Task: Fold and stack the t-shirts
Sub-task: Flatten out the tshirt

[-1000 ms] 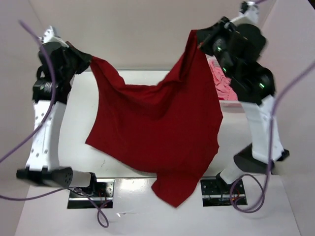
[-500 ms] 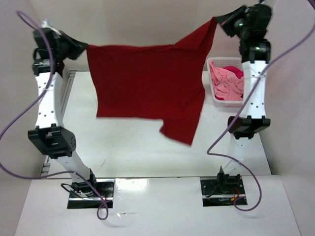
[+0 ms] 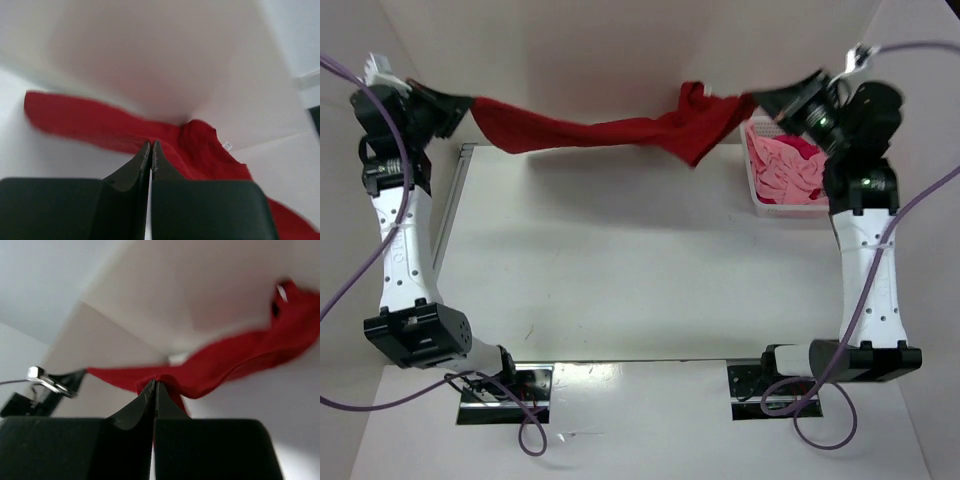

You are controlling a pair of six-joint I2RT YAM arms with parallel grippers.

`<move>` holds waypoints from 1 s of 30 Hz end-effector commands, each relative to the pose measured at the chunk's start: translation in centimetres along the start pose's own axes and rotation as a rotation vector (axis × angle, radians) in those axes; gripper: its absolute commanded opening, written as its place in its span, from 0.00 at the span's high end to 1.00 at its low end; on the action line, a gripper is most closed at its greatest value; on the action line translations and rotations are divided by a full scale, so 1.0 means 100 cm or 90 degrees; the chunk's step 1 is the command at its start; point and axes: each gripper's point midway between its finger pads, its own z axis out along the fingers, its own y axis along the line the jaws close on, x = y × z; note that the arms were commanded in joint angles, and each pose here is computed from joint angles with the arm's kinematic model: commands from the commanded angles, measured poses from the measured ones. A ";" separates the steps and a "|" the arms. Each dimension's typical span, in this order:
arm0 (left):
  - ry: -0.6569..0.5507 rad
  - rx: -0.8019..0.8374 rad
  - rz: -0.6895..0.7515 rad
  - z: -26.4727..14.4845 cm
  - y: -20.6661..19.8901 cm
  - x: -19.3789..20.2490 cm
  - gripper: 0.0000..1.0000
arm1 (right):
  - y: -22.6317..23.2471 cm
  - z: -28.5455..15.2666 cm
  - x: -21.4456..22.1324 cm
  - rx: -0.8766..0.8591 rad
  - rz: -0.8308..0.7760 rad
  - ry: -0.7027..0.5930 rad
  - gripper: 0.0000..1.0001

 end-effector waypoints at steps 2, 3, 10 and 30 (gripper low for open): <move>0.040 -0.102 0.022 -0.009 0.076 0.053 1.00 | -0.140 -0.026 0.126 0.205 0.024 0.156 1.00; 0.061 -0.153 0.010 -0.020 0.106 0.079 1.00 | -0.153 -0.039 0.140 0.230 0.023 0.166 1.00; 0.188 -0.356 -0.033 -0.098 0.215 0.197 1.00 | -0.236 -0.151 0.263 0.428 0.086 0.309 1.00; 0.262 -0.427 -0.083 -0.130 0.250 0.242 1.00 | -0.225 -0.147 0.279 0.424 0.125 0.372 1.00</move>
